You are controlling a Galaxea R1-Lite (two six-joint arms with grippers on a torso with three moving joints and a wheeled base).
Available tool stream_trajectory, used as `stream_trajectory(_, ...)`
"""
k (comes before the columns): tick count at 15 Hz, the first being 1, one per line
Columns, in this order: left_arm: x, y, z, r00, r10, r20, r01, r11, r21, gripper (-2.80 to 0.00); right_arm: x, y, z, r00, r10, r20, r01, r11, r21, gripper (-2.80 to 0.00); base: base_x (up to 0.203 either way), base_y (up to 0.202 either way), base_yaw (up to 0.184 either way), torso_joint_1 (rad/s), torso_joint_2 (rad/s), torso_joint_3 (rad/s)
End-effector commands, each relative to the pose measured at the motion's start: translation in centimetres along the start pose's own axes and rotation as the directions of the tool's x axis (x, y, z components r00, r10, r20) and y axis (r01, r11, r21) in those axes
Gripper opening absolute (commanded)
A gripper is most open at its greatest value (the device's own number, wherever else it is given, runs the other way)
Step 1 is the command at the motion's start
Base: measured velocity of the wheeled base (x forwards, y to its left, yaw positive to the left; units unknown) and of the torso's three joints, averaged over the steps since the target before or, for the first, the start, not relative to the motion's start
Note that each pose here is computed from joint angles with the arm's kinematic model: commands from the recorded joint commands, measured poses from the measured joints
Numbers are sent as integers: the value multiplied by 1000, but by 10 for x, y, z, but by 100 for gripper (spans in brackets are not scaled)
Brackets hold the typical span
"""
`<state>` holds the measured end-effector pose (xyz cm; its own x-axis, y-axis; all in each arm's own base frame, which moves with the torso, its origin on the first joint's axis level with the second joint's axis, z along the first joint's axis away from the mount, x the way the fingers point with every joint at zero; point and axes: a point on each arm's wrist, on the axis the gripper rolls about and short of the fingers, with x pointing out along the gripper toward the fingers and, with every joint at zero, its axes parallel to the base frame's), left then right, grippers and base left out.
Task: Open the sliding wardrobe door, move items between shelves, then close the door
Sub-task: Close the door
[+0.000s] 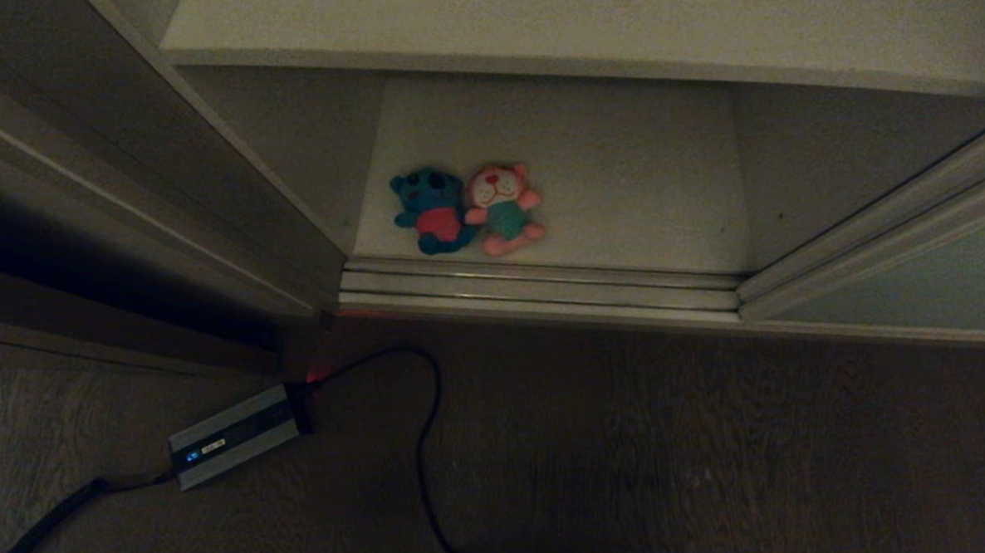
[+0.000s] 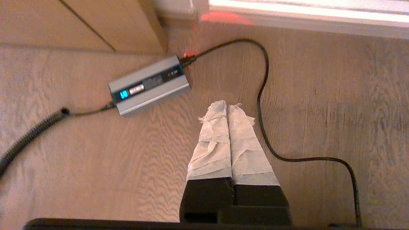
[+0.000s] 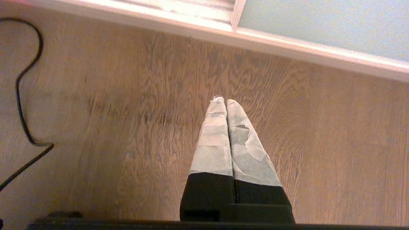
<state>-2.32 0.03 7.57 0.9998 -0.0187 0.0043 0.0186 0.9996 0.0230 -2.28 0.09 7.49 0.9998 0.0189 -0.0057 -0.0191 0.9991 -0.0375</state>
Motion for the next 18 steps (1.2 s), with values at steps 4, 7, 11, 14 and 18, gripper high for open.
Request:
stream_trajectory(4,0,0,0,1000,-4,-6,5,1000,25,-280,0,0,-1,1000,1,-4,-1,1000,-1,-280,0,0,0,1,1,200)
stream_trajectory(7,0,0,0,1000,-7,-4,7,1000,24,-280,0,0,-1,1000,1,-3,-1,1000,-1,-280,0,0,0,3,0,203)
stream_trajectory(11,0,0,0,1000,-7,-1,7,1000,23,-280,0,0,-1,1000,1,-3,-1,1000,-1,-280,0,0,0,0,2,202)
stream_trajectory(14,0,0,0,1000,-6,-4,6,1000,26,-280,0,0,-1,1000,1,-5,-1,1000,-1,-280,0,0,0,4,0,206)
stream_trajectory(18,0,0,0,1000,-6,-4,6,1000,31,-280,0,0,-1,1000,1,-3,-1,1000,-1,-280,0,0,0,4,0,203)
